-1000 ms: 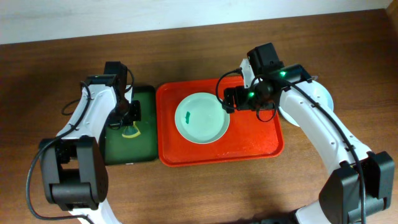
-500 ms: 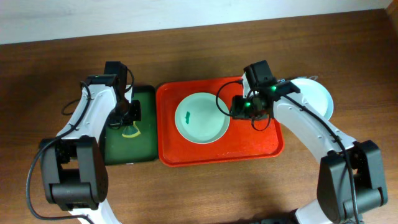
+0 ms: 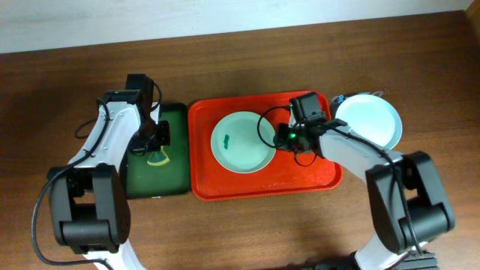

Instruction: Clean dirty plates on tray and stack at the side

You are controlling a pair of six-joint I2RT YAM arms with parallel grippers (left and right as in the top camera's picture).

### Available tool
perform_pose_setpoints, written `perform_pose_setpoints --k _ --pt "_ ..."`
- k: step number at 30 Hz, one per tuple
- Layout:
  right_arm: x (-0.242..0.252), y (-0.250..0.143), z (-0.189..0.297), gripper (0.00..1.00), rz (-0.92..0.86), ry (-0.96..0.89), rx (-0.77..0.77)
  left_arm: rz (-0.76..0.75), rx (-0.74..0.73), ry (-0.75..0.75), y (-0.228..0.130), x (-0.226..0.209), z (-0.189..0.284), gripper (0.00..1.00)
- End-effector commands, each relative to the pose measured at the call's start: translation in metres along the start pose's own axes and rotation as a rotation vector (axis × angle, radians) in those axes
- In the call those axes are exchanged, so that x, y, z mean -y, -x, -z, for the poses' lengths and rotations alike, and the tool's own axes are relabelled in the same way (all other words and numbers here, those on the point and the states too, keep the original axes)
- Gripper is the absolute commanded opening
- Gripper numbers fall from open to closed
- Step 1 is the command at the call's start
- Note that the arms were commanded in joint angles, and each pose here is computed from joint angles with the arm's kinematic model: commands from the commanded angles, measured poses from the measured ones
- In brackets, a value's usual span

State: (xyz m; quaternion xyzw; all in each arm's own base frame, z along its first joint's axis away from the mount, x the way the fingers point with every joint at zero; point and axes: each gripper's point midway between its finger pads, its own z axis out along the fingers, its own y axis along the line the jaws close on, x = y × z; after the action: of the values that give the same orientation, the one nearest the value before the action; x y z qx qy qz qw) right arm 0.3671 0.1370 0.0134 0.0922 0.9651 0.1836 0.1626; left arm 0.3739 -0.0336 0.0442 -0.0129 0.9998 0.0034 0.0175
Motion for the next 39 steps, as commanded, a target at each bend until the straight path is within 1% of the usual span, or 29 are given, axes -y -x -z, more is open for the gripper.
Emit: perform_pose_setpoints --k 1,2,4,11,14,17,19,20,22,24,27,29,31,34,39 --pt "-0.006 -0.007 -0.004 0.22 0.010 0.009 -0.013 -0.004 0.050 -0.017 0.008 0.004 0.016 0.00" --pt "-0.006 -0.007 -0.004 0.14 0.009 0.005 -0.013 -0.005 0.050 -0.017 0.008 0.004 0.016 0.00" --pt "-0.006 -0.007 -0.004 0.04 0.009 0.004 -0.014 -0.005 0.050 -0.017 0.008 0.004 0.016 0.00" --pt "-0.004 -0.010 -0.004 0.04 0.015 0.000 -0.024 -0.006 0.056 -0.017 0.010 0.004 0.012 0.00" --pt "-0.004 -0.017 -0.004 0.04 0.031 0.006 -0.059 -0.028 0.058 -0.018 0.010 0.004 0.010 0.00" --pt "-0.024 -0.025 -0.001 0.04 0.067 0.118 -0.109 -0.052 0.074 -0.020 0.016 0.005 0.016 0.00" --pt "-0.028 -0.026 0.000 0.04 0.066 0.139 -0.118 -0.069 0.106 -0.023 0.026 0.007 0.029 0.00" --pt "-0.028 -0.026 0.000 0.04 0.067 0.138 -0.117 -0.085 0.126 -0.031 0.033 0.013 0.046 0.00" --pt "-0.027 -0.025 0.000 0.04 0.067 0.132 -0.113 -0.121 0.135 -0.069 0.034 0.034 0.053 0.00" --pt "-0.026 -0.025 -0.001 0.04 0.067 0.127 -0.112 -0.163 0.135 -0.122 0.030 0.058 0.054 0.00" --pt "-0.026 -0.025 -0.001 0.04 0.067 0.127 -0.112 -0.253 0.126 -0.190 0.017 0.108 0.056 0.00" --pt "-0.024 -0.024 -0.001 0.04 0.061 0.113 -0.106 -0.271 0.112 -0.190 0.010 0.123 0.052 0.00" --pt "-0.013 -0.019 -0.002 0.04 0.024 0.050 -0.078 -0.305 0.092 -0.194 0.001 0.146 0.041 0.00" --pt "-0.013 -0.018 -0.002 0.04 0.023 0.048 -0.074 -0.308 0.089 -0.199 -0.001 0.163 0.032 0.00" --pt "-0.013 -0.018 -0.002 0.04 0.022 0.047 -0.076 -0.326 0.044 -0.188 -0.007 0.177 0.005 0.00"
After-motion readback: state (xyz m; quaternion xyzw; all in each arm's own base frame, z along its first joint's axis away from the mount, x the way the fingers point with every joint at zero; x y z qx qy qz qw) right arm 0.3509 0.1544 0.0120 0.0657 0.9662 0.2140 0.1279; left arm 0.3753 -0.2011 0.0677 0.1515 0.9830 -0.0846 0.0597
